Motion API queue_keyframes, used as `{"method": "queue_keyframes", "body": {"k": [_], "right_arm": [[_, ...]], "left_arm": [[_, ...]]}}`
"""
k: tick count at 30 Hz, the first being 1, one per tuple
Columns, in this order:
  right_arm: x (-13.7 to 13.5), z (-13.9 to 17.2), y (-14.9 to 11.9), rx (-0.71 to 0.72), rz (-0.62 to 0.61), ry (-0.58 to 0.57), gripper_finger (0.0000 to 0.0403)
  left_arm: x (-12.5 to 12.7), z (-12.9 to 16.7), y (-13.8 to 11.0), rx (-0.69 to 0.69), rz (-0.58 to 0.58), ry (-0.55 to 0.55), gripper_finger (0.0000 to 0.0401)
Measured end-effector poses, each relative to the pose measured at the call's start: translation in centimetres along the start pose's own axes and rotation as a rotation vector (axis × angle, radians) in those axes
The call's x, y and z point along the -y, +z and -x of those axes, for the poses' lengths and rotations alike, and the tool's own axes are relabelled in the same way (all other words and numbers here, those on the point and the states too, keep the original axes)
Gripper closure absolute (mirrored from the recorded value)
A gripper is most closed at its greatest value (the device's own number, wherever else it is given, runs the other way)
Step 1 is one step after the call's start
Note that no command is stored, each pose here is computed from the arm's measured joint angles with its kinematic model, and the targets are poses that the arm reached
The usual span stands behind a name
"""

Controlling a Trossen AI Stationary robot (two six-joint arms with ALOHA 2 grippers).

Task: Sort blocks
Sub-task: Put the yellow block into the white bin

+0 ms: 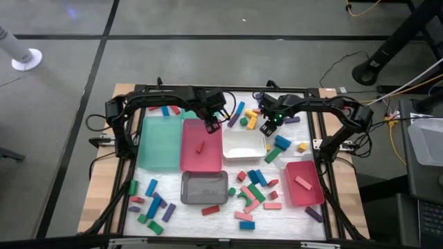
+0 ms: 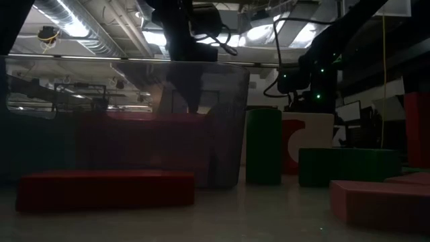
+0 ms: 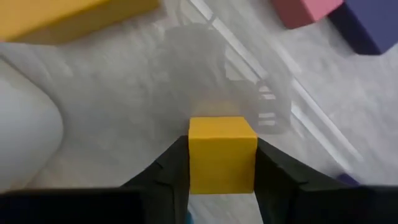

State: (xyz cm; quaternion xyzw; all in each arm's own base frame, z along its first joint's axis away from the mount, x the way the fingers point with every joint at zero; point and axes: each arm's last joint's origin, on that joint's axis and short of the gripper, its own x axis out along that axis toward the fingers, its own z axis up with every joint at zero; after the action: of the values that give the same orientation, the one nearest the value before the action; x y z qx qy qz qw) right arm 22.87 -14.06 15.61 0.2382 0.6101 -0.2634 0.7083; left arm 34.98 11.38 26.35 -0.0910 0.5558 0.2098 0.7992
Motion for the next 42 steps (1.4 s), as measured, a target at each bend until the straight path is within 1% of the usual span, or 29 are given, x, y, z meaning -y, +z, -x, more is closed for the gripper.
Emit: {"method": "queue_keyframes", "body": {"k": [5, 9, 11, 16, 19, 22, 26, 29, 35, 42], "right_arm": [[0.0, 1.4, 0.1, 0.0, 0.027, -0.008, 0.0271], [0.0, 3.9, 0.5, -0.002, 0.045, -0.04, 0.0271], [0.1, 5.5, 0.7, 0.008, 0.052, -0.043, 0.0268], [0.1, 8.9, 0.6, 0.04, 0.055, -0.036, 0.0267], [-0.4, 10.4, 0.3, 0.075, 0.07, 0.012, 0.0266], [-1.3, 11.5, -0.2, 0.11, 0.105, 0.074, 0.0264], [-3.0, 12.5, -0.8, 0.164, 0.175, 0.167, 0.0263], [-4.7, 13.0, -0.9, 0.219, 0.241, 0.216, 0.0262], [-8.2, 13.3, -1.2, 0.312, 0.367, 0.281, 0.0262], [-10.4, 13.5, -2.2, 0.335, 0.454, 0.32, 0.0257]], "left_arm": [[-0.1, 2.7, -0.8, 0.012, -0.004, -0.015, 0.0233], [0.1, 5.0, -1.9, 0.01, 0.017, -0.025, 0.0233], [0.4, 6.1, -2.5, 0.004, 0.01, -0.029, 0.0233], [2.1, 7.8, -4.2, -0.056, -0.063, -0.047, 0.0233], [3.7, 8.5, -5.3, -0.109, -0.101, -0.059, 0.0233], [5.6, 9.0, -6.7, -0.175, -0.112, -0.061, 0.0233], [8.1, 9.9, -8.4, -0.24, -0.079, -0.081, 0.0233], [9.8, 10.5, -9.7, -0.293, -0.042, -0.103, 0.0233], [13.1, 11.7, -11.9, -0.346, 0.074, -0.153, 0.0233], [15.8, 12.9, -14.2, -0.364, 0.18, -0.152, 0.0233]]}}
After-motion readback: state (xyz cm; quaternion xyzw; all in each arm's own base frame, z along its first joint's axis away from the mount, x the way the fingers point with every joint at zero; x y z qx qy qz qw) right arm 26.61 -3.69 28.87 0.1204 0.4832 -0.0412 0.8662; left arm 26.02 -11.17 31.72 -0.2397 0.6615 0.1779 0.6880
